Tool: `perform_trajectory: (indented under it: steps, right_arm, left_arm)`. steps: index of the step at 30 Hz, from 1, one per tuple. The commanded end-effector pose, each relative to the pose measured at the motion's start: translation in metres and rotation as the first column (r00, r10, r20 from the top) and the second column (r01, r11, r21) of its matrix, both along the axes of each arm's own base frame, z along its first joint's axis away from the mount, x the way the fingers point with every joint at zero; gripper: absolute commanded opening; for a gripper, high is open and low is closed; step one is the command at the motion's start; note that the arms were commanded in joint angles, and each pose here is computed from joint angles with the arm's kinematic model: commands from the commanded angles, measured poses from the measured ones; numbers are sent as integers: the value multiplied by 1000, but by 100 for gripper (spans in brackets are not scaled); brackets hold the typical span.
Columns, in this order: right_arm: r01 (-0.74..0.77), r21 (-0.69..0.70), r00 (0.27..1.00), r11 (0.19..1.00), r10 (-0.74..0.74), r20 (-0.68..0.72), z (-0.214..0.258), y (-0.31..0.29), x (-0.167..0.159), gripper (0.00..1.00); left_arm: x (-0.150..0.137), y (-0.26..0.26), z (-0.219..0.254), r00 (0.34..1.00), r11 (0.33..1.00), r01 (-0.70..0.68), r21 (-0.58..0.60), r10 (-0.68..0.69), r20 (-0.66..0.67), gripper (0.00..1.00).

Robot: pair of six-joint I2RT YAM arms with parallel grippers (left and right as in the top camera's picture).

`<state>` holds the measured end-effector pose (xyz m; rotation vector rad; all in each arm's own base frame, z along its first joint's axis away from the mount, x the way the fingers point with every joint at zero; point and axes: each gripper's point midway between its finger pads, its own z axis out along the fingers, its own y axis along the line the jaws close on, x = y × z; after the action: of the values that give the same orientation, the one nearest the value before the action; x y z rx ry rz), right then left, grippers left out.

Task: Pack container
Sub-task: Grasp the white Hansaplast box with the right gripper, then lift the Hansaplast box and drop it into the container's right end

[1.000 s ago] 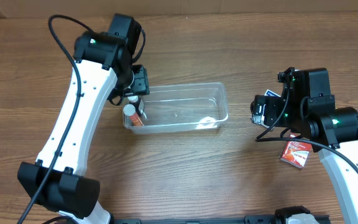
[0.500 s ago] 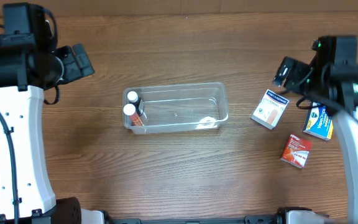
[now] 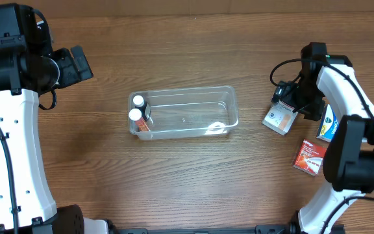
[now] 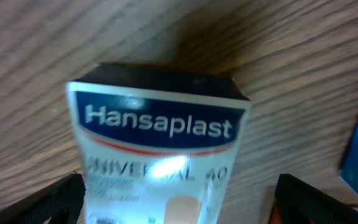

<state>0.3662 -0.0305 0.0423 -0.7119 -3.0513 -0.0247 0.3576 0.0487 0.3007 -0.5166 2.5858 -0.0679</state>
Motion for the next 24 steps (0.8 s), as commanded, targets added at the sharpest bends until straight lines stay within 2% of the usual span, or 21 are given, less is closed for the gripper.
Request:
perform_trajectory:
  steps: [1,17,24]
  right_arm:
    - [-14,11,999,1000,14,-45,-18,1,-2,100]
    - [-39,28,997,999,40,-68,-23,5,-4,100]
    - [-41,-1,998,999,41,40,16,2,5,100]
  left_arm:
    - [1,0,5,1000,1000,22,4,-22,17,100]
    - [2,0,3,1000,1000,22,4,-22,10,100]
    - [2,0,2,1000,1000,28,7,-28,7,100]
